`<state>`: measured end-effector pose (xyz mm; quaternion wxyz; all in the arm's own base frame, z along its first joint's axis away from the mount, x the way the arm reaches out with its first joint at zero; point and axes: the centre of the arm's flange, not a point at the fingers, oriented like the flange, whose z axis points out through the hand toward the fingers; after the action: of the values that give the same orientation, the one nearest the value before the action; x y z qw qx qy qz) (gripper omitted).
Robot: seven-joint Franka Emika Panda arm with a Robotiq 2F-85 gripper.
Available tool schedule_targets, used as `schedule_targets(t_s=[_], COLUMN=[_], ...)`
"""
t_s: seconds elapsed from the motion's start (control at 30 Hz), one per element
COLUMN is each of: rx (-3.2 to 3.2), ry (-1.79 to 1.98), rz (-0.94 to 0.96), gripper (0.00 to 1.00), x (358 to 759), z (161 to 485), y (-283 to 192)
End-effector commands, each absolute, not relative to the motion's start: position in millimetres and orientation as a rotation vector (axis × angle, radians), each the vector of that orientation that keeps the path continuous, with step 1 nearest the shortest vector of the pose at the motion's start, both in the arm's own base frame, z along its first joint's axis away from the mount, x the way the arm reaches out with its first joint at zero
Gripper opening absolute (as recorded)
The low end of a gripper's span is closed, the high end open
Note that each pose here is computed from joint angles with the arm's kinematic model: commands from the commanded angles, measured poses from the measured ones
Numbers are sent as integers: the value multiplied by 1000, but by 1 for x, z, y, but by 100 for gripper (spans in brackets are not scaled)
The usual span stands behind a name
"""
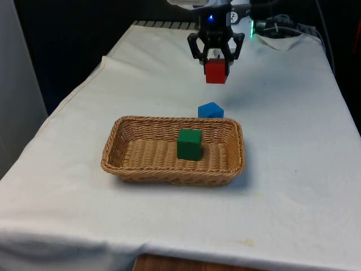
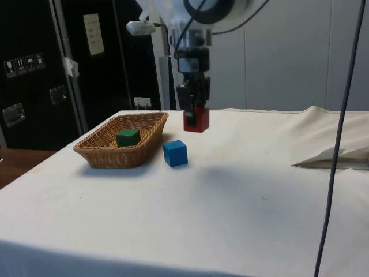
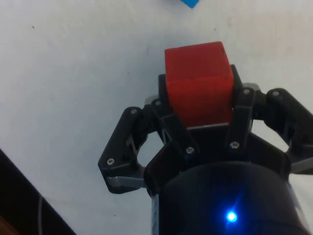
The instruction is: Pick up exactly two blocks and place them into the basket.
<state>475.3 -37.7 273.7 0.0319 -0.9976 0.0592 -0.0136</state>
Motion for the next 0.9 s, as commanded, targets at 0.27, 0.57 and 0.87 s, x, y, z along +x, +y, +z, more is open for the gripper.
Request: schedule_targets(t_s=[0.27, 0.57, 0.87], rx=[-3073, -3091, -3111], ry=[162, 146, 134], rz=[-18, 2, 7], gripper=[1, 1, 1], x=[505, 536, 565], z=[290, 296, 297], y=[-36, -36, -36])
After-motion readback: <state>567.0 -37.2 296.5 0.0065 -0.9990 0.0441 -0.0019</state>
